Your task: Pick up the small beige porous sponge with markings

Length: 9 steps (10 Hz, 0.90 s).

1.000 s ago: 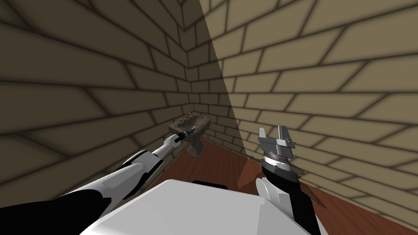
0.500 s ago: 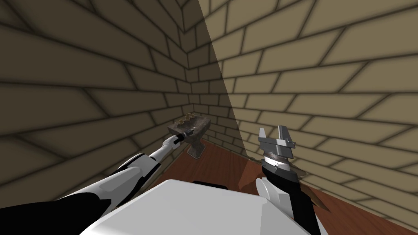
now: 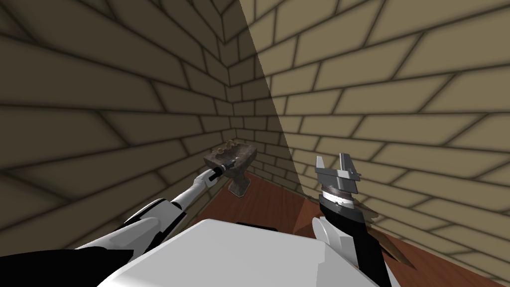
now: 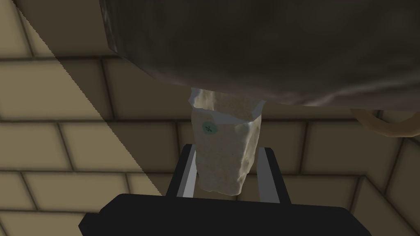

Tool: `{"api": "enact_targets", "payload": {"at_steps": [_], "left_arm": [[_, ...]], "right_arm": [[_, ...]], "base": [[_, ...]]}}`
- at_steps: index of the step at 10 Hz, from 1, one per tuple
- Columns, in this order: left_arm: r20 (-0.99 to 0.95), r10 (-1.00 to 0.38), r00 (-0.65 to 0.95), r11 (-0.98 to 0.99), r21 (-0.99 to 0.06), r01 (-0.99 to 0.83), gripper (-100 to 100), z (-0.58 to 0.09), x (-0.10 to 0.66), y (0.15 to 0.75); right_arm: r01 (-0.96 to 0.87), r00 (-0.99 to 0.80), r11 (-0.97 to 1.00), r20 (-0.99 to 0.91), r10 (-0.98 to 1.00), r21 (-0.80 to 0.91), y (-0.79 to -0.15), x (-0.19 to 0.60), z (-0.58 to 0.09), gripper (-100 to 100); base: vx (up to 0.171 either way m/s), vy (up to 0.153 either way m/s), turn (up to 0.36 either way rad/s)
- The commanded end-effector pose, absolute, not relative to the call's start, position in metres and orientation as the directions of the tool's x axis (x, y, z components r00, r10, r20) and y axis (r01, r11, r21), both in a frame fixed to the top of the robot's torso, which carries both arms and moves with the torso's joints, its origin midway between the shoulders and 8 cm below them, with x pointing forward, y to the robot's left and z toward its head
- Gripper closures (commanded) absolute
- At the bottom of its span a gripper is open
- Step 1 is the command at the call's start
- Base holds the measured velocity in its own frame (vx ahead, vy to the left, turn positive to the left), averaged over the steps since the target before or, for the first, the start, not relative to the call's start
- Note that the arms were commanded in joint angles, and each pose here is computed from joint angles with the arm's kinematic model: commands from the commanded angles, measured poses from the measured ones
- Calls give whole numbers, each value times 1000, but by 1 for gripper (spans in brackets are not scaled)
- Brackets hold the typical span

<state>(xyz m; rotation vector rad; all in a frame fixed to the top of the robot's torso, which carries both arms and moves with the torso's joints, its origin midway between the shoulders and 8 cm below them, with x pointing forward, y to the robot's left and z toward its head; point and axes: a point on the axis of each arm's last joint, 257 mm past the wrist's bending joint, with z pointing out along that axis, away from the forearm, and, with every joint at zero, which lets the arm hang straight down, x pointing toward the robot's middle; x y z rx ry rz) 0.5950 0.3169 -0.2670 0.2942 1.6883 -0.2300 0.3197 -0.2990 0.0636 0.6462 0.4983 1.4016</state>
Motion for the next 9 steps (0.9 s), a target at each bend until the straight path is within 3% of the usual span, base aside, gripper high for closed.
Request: {"api": "enact_targets", "payload": {"at_steps": [1,9], "left_arm": [[-990,61,-128,945,16,327,100,-274,582,316],[-988,64,-142,945,14,327,100,-288,531,314]], "right_arm": [[-734,116,48,55,992,677,-299,320,64,0],[-734,116,48,55,992,677,-299,320,64,0]], "base": [[85,14,13],[58,9,7]]}}
